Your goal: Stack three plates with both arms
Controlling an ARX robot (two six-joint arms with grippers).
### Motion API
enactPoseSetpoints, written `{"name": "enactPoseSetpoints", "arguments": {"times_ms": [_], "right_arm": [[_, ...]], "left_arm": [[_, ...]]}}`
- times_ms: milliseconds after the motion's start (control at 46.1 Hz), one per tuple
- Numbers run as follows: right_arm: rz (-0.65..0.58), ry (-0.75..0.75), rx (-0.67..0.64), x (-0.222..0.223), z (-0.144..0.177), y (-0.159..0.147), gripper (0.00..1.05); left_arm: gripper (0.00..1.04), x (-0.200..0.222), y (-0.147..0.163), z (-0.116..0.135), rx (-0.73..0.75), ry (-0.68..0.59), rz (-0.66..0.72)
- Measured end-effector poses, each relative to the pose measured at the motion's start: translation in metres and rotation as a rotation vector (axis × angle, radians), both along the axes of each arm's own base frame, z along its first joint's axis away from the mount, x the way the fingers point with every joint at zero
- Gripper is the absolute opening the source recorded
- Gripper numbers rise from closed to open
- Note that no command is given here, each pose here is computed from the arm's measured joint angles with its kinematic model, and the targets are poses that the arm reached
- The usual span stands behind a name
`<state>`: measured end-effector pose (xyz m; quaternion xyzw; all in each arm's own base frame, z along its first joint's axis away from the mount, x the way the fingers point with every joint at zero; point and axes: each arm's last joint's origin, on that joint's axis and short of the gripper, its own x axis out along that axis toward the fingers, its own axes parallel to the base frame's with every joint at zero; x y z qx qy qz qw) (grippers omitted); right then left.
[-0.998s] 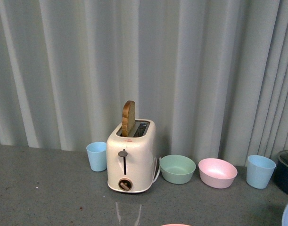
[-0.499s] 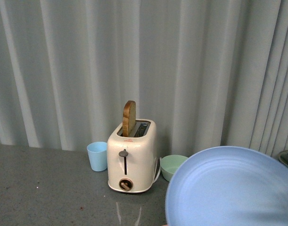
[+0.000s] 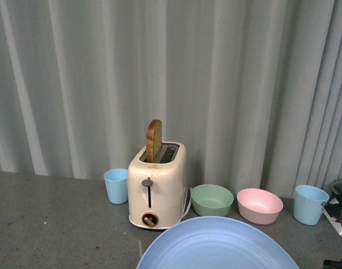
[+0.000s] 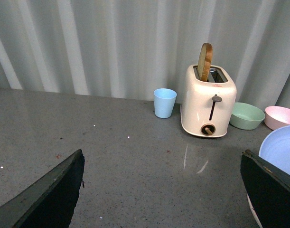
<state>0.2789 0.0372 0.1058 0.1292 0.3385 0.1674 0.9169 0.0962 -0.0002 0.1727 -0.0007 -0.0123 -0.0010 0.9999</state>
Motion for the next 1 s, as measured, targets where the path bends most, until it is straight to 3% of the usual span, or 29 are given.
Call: {"name": "enactPoseSetpoints", "arguments": {"times_ms": [347, 998], "right_arm": [[-0.07, 0.067, 0.073, 0.002, -0.013, -0.021, 0.03], [-0.073, 0.181, 0.088, 0.004, -0.044, -0.017, 0.03]], "left_arm": [[0.98, 0.0, 0.0, 0.0, 0.0, 0.0, 0.0], [0.98, 0.0, 0.0, 0.0, 0.0, 0.0, 0.0]]}}
